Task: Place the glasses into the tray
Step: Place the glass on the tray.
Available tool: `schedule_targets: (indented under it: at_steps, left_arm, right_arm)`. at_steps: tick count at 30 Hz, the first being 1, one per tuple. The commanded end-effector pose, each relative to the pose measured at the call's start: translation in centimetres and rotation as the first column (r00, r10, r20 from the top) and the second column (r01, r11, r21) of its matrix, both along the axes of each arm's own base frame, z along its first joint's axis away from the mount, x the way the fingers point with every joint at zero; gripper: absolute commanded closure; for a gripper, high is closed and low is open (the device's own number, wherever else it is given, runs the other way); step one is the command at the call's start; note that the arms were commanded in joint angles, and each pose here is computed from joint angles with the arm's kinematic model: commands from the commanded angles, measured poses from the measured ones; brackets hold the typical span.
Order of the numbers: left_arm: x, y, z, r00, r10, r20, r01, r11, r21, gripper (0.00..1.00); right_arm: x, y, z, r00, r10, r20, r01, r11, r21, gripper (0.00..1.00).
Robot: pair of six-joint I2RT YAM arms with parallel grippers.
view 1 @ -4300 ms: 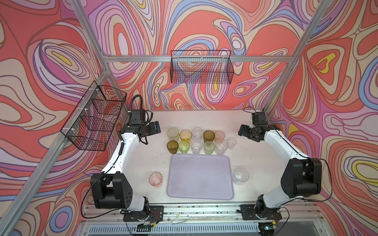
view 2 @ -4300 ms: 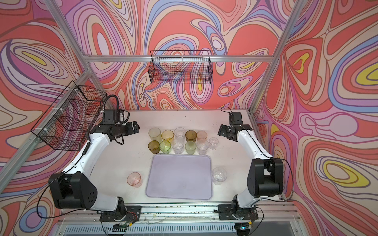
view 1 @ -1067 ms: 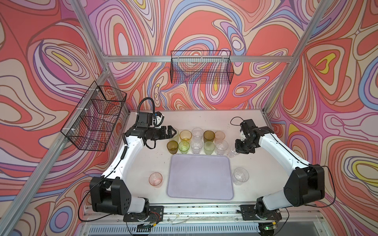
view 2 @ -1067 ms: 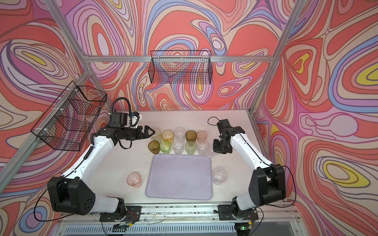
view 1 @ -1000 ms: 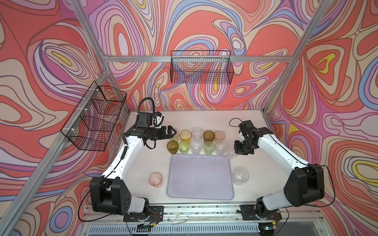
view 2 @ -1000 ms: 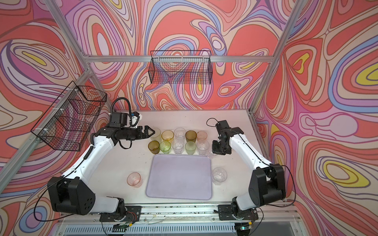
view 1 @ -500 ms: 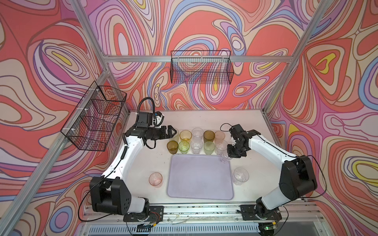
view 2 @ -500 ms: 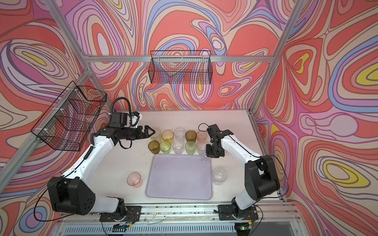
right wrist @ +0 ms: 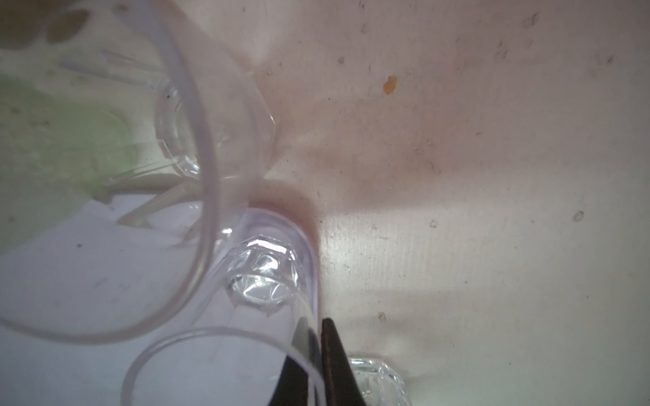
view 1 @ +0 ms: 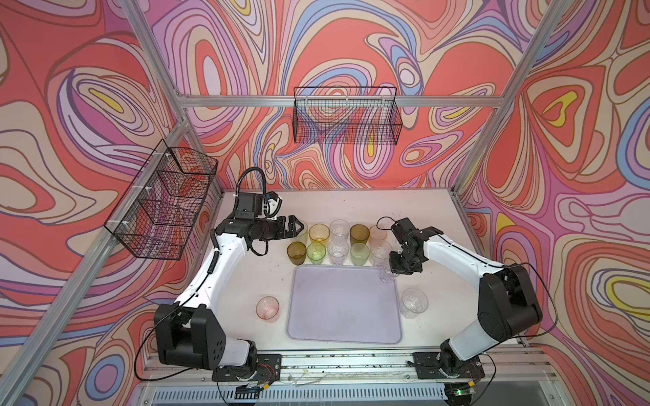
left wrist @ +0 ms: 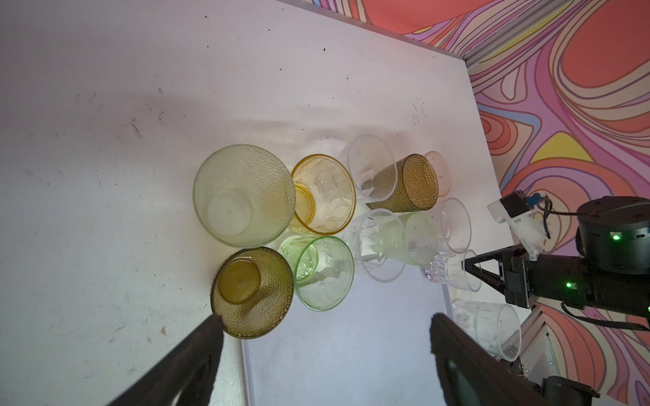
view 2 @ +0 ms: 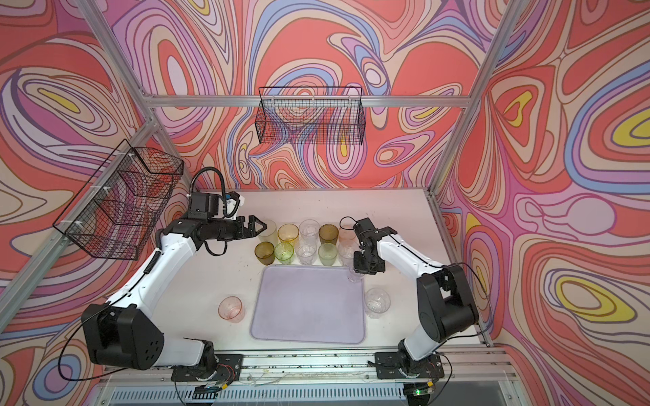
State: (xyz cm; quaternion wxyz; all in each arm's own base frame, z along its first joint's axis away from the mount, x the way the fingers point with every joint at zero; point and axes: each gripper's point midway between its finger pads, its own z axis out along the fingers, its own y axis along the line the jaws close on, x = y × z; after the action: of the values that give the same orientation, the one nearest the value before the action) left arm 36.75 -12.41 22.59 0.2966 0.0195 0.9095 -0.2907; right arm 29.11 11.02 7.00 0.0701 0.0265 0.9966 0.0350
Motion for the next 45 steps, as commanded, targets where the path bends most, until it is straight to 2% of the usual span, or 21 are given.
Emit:
schedule_targets:
  at_steps: [1,14,24,35,40,45]
  left_arm:
    - [0.0,-0.3,-0.2,1.000,-0.011,-0.002,0.011,1.000,-0.004,0.06]
    - [0.0,-0.2,-0.2,1.000,-0.010,-0.003,0.010,1.000,-0.001,0.06]
    - [0.0,-0.2,-0.2,1.000,-0.007,-0.003,0.007,1.000,0.002,0.06]
    - [0.1,0.1,-0.3,1.000,0.010,-0.014,-0.010,1.000,0.011,0.06]
    - [0.1,0.0,-0.2,1.000,0.009,-0.014,-0.009,1.000,0.005,0.06]
    - [0.1,0.0,-0.2,1.000,0.008,-0.017,-0.007,1.000,0.001,0.06]
  right_arm:
    - [0.2,0.0,-0.8,1.000,-0.010,0.002,0.010,1.000,-0.016,0.96]
    - [0.3,0.2,-0.2,1.000,-0.003,0.016,0.003,1.000,-0.018,0.81]
    - [-0.5,0.0,4.2,0.999,0.006,0.054,-0.005,1.000,-0.021,0.64]
    - [-5.0,-0.1,9.2,1.000,-0.006,0.027,0.006,1.000,0.013,0.61]
    - [-7.3,0.1,9.8,1.000,-0.023,0.007,0.023,0.999,0.043,0.61]
    - [-9.3,0.9,8.9,0.999,-0.016,-0.036,0.018,0.998,0.055,0.61]
